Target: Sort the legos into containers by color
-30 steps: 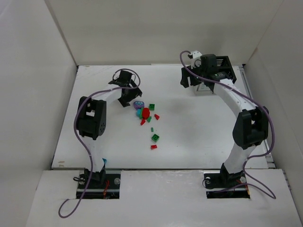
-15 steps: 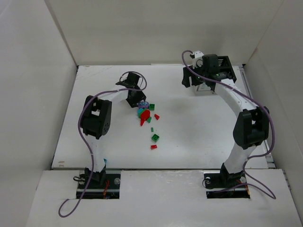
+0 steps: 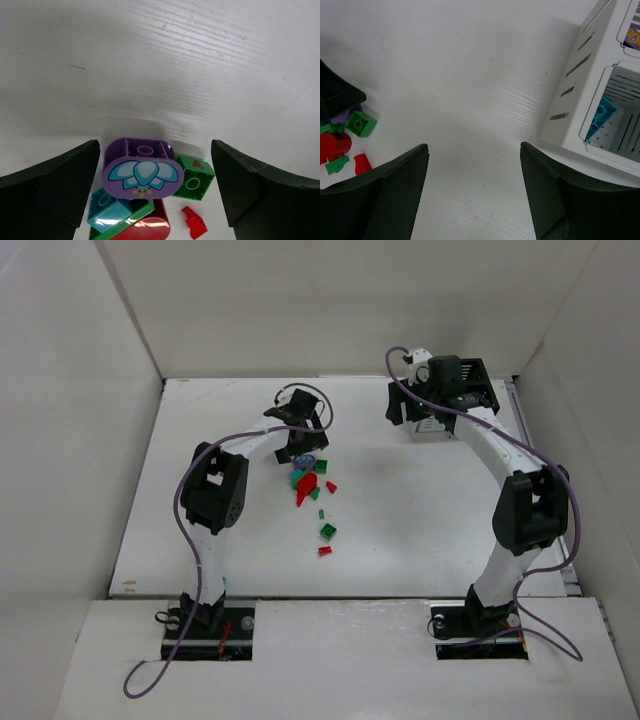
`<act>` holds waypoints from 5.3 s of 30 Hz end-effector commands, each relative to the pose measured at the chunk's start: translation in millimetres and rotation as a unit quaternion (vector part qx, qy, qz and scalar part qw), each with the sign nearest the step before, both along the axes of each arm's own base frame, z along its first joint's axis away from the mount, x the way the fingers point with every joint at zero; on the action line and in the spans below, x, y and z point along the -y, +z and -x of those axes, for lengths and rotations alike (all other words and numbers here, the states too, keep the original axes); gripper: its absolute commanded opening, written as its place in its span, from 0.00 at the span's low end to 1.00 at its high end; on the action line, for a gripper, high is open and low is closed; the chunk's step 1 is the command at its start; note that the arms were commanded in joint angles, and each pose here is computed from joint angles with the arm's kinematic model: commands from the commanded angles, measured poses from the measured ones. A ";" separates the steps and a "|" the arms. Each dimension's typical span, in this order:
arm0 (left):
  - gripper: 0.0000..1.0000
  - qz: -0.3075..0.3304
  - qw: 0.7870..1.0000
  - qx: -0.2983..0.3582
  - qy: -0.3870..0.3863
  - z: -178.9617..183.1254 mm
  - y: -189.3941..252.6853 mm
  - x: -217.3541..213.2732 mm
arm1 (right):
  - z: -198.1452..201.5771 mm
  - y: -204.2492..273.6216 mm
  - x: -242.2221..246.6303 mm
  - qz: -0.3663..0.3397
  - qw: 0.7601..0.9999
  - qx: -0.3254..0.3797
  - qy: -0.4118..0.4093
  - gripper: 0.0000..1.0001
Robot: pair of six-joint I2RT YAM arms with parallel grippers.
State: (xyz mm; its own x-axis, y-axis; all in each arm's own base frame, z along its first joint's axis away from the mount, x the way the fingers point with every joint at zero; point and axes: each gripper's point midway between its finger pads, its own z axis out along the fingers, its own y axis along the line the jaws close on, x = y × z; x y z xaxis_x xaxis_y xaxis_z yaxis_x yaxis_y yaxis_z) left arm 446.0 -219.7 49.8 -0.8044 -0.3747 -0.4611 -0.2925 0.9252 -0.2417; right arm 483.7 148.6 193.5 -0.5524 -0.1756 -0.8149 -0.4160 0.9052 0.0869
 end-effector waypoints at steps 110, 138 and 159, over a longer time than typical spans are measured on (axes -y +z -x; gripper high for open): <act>0.75 -0.127 0.754 0.407 -0.499 101.4 232.9 115.0 | 130.9 54.2 -148.5 -0.255 0.855 -0.107 0.438 0.00; 1.00 0.146 0.951 0.263 -0.075 75.7 190.2 -99.0 | -146.4 106.3 93.8 -0.104 0.974 0.160 -0.123 0.00; 1.00 0.056 0.959 0.277 0.015 67.0 205.4 -157.2 | -185.3 58.7 110.1 -0.054 0.970 0.158 -0.179 0.64</act>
